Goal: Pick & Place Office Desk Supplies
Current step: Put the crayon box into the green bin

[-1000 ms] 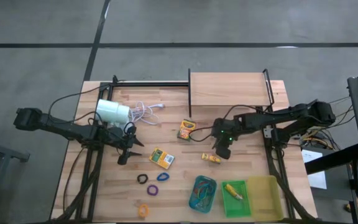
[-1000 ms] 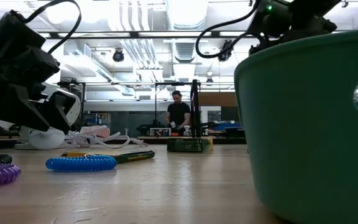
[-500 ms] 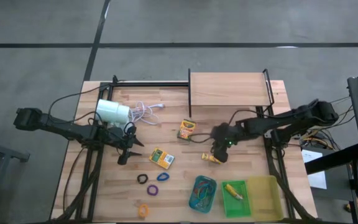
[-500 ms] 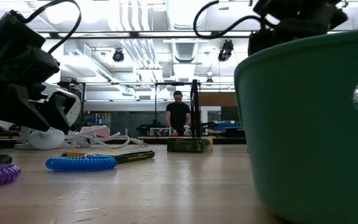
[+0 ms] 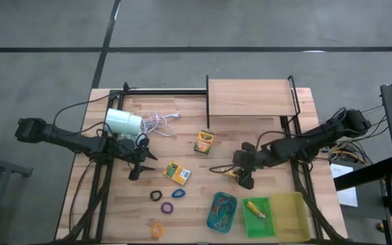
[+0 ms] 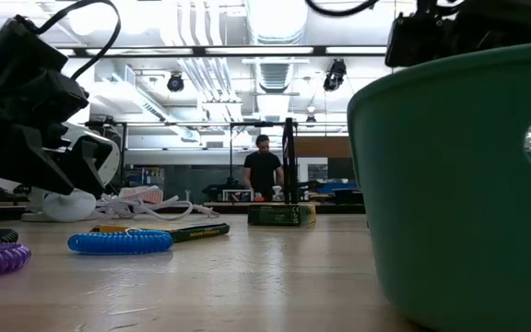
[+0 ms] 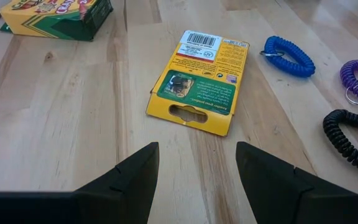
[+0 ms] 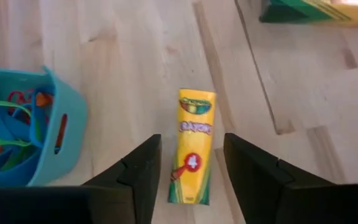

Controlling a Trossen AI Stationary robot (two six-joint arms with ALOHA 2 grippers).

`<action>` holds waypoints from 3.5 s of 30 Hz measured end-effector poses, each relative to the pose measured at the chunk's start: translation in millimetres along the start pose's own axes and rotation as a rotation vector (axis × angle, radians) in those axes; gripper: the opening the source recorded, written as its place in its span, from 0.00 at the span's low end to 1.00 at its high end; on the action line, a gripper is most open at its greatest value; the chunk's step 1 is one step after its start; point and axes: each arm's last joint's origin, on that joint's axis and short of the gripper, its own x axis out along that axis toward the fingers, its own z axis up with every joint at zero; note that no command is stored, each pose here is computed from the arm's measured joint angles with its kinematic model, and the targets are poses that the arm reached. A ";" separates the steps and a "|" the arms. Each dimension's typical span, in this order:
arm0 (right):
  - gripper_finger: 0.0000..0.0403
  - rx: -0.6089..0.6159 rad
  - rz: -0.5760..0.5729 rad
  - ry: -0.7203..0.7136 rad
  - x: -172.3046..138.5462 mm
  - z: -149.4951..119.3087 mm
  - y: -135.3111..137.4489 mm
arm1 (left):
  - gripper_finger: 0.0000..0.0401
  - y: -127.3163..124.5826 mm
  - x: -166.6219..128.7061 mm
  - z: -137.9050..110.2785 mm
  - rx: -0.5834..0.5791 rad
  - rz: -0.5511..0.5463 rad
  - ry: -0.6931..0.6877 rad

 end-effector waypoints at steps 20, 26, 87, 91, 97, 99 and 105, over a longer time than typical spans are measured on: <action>0.71 0.025 -0.013 -0.098 28.9 -34.6 -7.7 | 0.54 0.0 0.0 0.0 0.000 0.000 0.000; 0.70 0.020 -0.014 -0.070 43.7 -39.9 -8.0 | 0.54 0.0 0.0 0.0 0.000 0.000 0.000; 0.33 0.045 0.037 -0.083 18.8 -23.5 -0.9 | 0.54 0.0 0.0 -0.3 0.000 0.000 0.003; 0.30 0.268 0.056 -0.125 -9.9 -13.2 -0.3 | 0.54 0.0 0.0 -0.3 0.000 0.000 0.003; 0.29 0.430 0.092 -0.097 -45.6 -9.5 10.9 | 0.54 0.0 0.0 -0.6 -0.001 0.000 0.006; 0.29 0.455 0.116 -0.089 -52.8 -9.1 18.9 | 0.54 0.0 0.0 -0.6 -0.001 0.000 0.006; 0.29 0.491 0.086 -0.081 -61.0 -14.5 51.2 | 0.54 0.0 0.0 -0.6 -0.001 0.000 0.006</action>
